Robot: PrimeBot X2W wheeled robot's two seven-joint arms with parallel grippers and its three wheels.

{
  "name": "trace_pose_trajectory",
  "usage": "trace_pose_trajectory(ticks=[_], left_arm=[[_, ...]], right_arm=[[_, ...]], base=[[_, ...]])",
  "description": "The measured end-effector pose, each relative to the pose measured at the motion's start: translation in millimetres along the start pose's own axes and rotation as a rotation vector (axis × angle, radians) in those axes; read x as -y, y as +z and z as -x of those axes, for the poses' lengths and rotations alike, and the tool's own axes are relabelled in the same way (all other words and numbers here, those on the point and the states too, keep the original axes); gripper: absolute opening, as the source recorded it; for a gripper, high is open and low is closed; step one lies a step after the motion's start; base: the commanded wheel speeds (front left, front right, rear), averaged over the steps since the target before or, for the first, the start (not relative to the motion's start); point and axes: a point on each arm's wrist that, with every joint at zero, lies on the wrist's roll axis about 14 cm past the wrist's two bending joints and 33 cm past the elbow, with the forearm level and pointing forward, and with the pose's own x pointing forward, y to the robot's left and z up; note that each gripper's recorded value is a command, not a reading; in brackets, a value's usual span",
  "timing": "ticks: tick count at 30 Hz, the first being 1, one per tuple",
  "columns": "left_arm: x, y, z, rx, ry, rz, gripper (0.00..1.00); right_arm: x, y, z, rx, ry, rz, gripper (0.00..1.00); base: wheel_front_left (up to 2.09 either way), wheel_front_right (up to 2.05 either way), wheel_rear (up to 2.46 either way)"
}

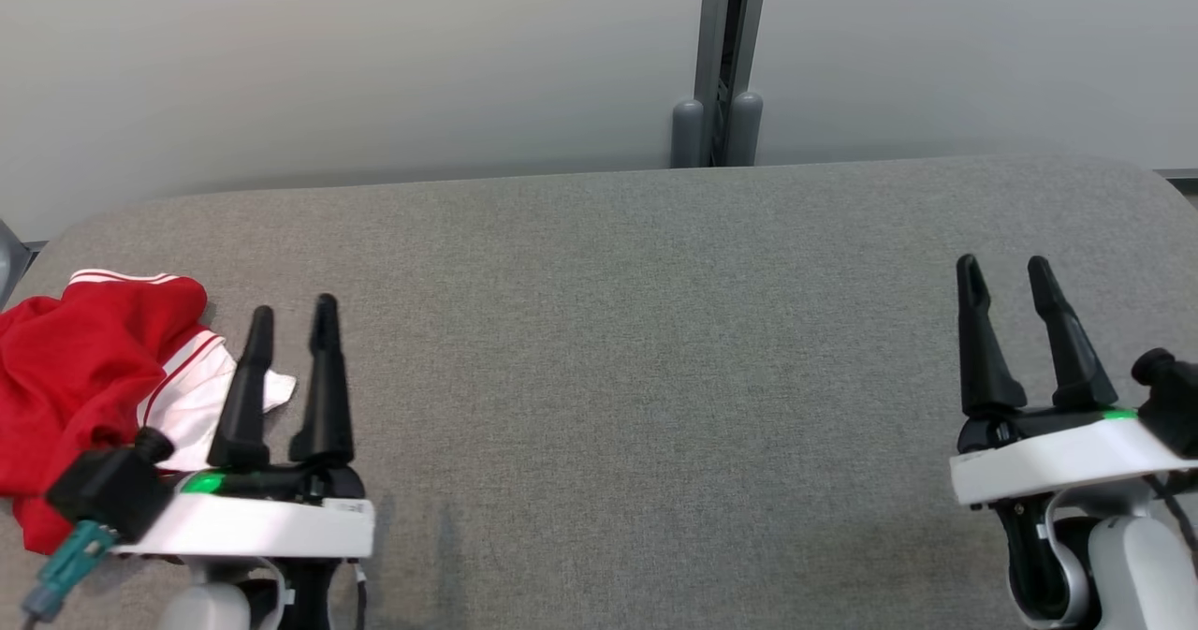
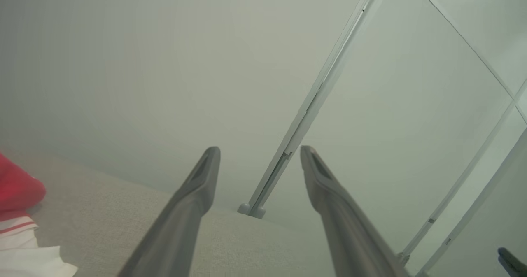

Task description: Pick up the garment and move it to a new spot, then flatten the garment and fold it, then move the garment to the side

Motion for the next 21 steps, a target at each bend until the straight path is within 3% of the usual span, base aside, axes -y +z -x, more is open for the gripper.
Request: trace_pose_trajectory(ticks=[8,21], left_arm=[[1,-33,9,-0.095,0.012,-0.207,1.0],[-5,-57,24,-0.165,0.025,-0.352,1.0]], right_arm=[[-6,-21,6,-0.054,0.016,0.051,1.0],[-1,-51,15,-0.138,0.017,0.147,1.0]], base=[[0.0,0.0,0.0],[0.0,0.0,0.0]])
